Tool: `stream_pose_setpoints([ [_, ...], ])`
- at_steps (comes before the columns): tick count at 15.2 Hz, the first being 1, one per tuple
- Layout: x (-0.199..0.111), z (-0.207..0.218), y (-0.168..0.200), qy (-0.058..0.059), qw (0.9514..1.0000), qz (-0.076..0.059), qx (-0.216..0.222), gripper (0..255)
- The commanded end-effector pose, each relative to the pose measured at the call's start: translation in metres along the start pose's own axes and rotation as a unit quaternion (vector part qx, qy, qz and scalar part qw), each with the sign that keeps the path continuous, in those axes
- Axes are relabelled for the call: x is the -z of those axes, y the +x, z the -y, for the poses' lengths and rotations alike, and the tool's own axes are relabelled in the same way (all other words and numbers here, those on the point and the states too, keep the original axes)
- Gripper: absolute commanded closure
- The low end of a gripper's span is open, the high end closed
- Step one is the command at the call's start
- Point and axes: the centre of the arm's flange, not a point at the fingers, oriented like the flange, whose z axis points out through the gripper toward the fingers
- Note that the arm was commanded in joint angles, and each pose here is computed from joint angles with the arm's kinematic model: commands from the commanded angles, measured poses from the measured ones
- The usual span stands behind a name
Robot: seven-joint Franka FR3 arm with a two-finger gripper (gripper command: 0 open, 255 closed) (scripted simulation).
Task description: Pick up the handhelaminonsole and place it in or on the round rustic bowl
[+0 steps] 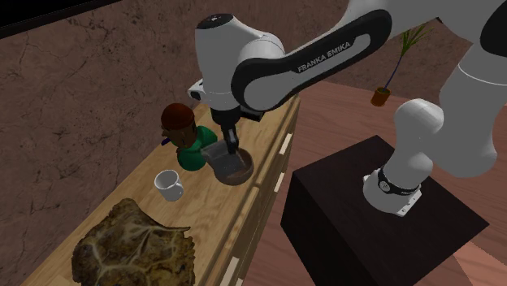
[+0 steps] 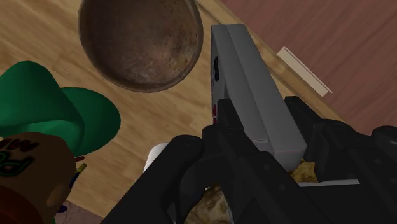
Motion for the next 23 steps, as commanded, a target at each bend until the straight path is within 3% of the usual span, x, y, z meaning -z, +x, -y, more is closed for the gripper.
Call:
stream_pose_setpoints([
  [1, 0.005, -0.022, -0.014, 0.000, 1.0000, 0.000, 0.001, 255],
  [7, 0.026, -0.097, -0.057, 0.000, 1.0000, 0.000, 0.001, 255],
  [23, -0.058, -0.097, -0.057, 0.000, 1.0000, 0.000, 0.001, 255],
])
